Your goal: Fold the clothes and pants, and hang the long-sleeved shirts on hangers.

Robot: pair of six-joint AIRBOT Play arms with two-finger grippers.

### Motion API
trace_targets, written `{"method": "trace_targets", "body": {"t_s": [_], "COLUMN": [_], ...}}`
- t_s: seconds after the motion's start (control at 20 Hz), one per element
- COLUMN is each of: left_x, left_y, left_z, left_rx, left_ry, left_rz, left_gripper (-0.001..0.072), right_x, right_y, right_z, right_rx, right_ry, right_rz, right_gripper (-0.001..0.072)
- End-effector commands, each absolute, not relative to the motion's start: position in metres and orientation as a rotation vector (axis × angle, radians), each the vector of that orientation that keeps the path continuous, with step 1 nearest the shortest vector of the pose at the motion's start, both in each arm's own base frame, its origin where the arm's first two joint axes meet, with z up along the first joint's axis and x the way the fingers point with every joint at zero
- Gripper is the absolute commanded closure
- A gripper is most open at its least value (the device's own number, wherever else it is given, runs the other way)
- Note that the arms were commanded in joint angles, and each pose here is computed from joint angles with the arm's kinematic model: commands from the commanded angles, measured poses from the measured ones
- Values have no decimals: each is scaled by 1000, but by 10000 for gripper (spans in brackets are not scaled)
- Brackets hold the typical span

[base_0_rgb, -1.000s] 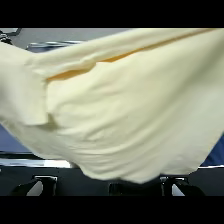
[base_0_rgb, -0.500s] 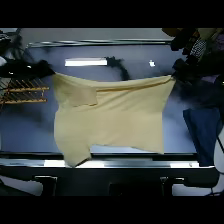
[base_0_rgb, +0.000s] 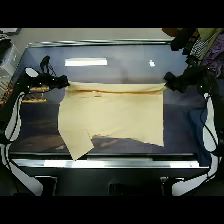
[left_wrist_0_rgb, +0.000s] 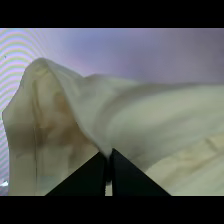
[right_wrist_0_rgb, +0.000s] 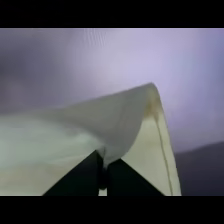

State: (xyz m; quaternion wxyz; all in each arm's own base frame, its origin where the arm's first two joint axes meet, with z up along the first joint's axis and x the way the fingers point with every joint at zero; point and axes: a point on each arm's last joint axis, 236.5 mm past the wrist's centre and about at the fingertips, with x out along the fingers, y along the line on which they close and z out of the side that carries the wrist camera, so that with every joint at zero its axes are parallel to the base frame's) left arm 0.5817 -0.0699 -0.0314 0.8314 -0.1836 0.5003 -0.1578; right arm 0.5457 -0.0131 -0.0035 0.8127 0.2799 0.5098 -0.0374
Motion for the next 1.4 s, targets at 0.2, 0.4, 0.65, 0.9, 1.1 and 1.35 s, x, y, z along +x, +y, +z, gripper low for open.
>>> {"method": "trace_targets", "body": {"t_s": [0.2,0.4,0.65,0.9,1.1,1.35], "left_x": [517,496,478,475,476,476], "left_y": [-58,-41,-21,-23,-30,-30], "left_z": [-47,-58,-60,-59,-67,-69], "left_rx": [-448,-451,-464,-466,-455,-457], "left_ry": [1341,1456,1532,1540,1552,1554], "left_rz": [-402,-302,-264,-275,-282,-280], "left_gripper": [695,696,695,695,694,313], "right_x": [463,452,448,448,442,433], "right_y": [4,5,-11,-14,2,-2], "right_z": [-32,-42,-51,-53,-73,-88], "right_rx": [564,568,529,515,491,435], "right_ry": [1476,1537,1557,1558,1625,1676], "right_rz": [-56,-73,-145,-156,-137,-165], "right_gripper": [685,685,685,685,684,587]}}
